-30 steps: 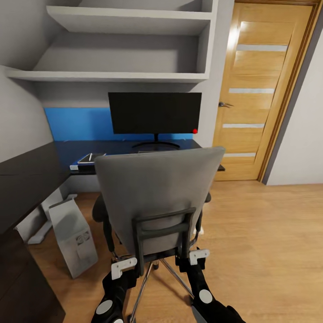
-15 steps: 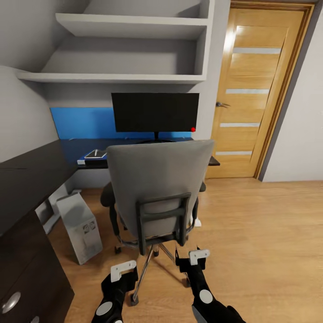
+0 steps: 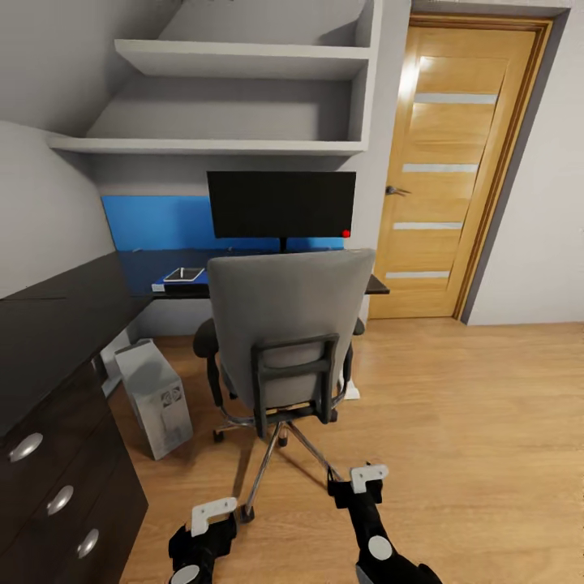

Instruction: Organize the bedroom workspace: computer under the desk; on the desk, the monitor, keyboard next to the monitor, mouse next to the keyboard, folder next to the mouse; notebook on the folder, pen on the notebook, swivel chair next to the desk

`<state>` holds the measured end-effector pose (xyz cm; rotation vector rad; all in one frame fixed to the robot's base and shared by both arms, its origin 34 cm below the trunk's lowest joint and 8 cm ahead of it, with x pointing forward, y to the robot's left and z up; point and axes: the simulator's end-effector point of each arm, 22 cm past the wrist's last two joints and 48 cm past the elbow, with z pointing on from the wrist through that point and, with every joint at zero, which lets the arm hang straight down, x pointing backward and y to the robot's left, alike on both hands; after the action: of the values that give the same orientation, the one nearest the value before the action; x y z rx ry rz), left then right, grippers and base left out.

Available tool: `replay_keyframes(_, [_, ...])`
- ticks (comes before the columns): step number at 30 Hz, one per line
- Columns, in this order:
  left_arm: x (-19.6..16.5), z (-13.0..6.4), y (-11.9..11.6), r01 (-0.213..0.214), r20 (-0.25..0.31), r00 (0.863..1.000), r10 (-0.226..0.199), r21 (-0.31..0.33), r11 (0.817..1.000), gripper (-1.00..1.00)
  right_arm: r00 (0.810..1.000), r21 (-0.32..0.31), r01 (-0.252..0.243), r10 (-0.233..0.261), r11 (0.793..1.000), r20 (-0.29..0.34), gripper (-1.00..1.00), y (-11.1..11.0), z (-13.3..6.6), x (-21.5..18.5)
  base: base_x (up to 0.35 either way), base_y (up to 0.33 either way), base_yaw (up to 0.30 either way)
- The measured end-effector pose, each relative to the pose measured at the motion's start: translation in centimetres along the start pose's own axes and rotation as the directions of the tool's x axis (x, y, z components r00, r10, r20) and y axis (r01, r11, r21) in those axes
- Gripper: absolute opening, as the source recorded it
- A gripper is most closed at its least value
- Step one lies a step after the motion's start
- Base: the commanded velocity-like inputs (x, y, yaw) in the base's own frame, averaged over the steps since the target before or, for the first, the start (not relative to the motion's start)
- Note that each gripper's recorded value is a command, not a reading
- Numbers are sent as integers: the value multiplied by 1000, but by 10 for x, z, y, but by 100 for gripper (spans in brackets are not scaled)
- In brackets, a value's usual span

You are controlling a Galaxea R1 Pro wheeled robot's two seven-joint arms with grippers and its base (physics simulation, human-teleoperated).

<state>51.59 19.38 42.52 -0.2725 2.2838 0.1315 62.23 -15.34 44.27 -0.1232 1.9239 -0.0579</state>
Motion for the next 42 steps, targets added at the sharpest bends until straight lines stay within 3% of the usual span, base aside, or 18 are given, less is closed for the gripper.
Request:
replay_keyframes(4, [25, 6, 22, -43, -63, 997, 40, -55, 998, 100, 997, 28, 36, -34, 999, -63, 100, -17, -6, 24, -10, 0, 0])
replay_keyframes(5, [52, 12, 42, -69, -125, 990, 56, -101, 992, 100, 996, 67, 55, -50, 996, -80, 100, -40, -15, 50, 0, 0, 0])
replay_keyframes(8, [56, 10, 51, -85, -145, 987, 67, -120, 989, 100, 992, 83, 76, -67, 994, -105, 100, -52, -22, 61, 0, 0, 0])
replay_keyframes(9, [83, 13, 77, -129, -205, 974, 93, -169, 977, 100, 987, 105, 96, -82, 990, -136, 100, -66, -33, 81, 0, 0, 0])
replay_keyframes(11, [96, 11, 93, -160, -240, 964, 111, -196, 967, 100, 984, 107, 112, -96, 988, -151, 100, -70, -38, 86, 0, 0, 0])
replay_keyframes(16, [120, 8, 120, -193, -287, 950, 125, -221, 956, 100, 979, 109, 125, -105, 986, -173, 100, -75, -46, 85, 0, 0, 0])
replay_keyframes(26, [147, 2, 128, -170, -304, 944, 131, -105, 980, 100, 961, 122, 169, -136, 978, -241, 100, -94, -63, 91, 0, 0, 0])
replay_keyframes(42, [136, -22, 124, -178, -336, 932, 137, -93, 980, 100, 957, 105, 168, -137, 980, -255, 100, -91, -72, 63, 0, 0, 0])
